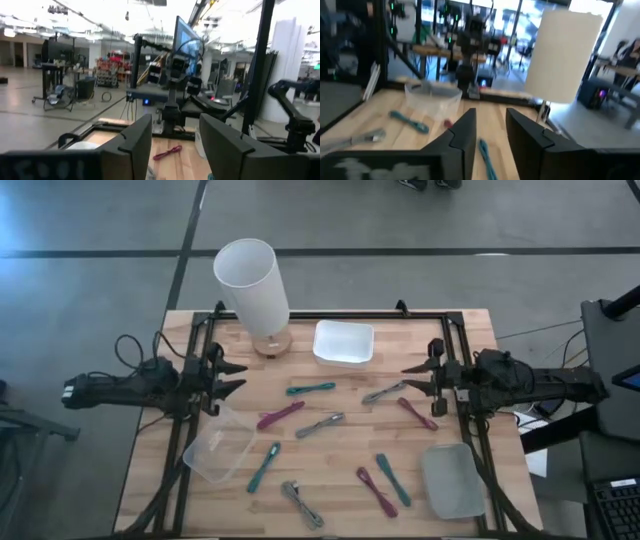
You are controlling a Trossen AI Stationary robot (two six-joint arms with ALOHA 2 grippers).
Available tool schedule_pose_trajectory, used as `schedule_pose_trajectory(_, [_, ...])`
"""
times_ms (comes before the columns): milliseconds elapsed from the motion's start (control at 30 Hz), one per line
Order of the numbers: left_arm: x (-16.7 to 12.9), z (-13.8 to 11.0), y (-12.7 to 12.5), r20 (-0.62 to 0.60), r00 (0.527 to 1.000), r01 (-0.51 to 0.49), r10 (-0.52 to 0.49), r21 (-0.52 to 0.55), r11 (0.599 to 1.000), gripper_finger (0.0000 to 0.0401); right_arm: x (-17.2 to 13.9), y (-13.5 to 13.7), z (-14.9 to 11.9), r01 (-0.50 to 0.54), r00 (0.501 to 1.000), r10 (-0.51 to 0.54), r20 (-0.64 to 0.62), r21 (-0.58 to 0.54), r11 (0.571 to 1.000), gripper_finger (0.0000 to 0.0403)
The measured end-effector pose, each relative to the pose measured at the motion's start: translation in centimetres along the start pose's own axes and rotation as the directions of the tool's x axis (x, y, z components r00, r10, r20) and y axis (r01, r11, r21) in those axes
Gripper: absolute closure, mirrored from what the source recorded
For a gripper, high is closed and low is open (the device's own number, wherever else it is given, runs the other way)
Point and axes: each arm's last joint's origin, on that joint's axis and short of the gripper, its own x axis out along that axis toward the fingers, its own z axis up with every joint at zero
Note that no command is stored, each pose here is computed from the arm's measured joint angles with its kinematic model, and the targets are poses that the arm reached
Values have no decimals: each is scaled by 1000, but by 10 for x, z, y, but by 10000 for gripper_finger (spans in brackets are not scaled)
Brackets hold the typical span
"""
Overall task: Pick & Place USB Port
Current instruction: Put the top right white charger cable into the gray bin
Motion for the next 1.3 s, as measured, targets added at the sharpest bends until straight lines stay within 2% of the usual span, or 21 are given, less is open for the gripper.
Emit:
schedule_pose_trajectory(233, [12,14,-1,-111,993,-26,27,15,1000,232,18,0,8,-18,989,18,-144,-2,1000,257])
schedule_pose_trajectory(433, [25,0,-1,-209,977,-35,36,11,999,232,37,3,-15,-22,946,38,-321,54,998,245])
schedule_pose_trajectory(600, [32,-8,-1,-257,966,-38,41,17,999,232,49,7,-43,-1,845,63,-530,116,993,245])
schedule_pose_trajectory(733, [36,-10,-2,-259,965,-38,42,18,999,232,63,10,-63,20,764,73,-641,138,990,246])
schedule_pose_trajectory(1000, [39,-12,-2,-265,963,-39,43,19,999,232,84,12,-103,99,595,-61,-802,-2,995,247])
schedule_pose_trajectory(1133, [39,-10,-2,-253,967,-37,42,23,999,232,91,11,-122,108,510,-87,-856,-36,993,248])
schedule_pose_trajectory(1233, [40,-8,-2,-229,973,-34,40,31,999,232,98,10,-132,112,466,-96,-880,-48,992,248])
schedule_pose_trajectory(1300, [40,-7,-2,-220,975,-33,39,31,999,232,103,10,-138,126,437,-138,-889,-92,988,248])
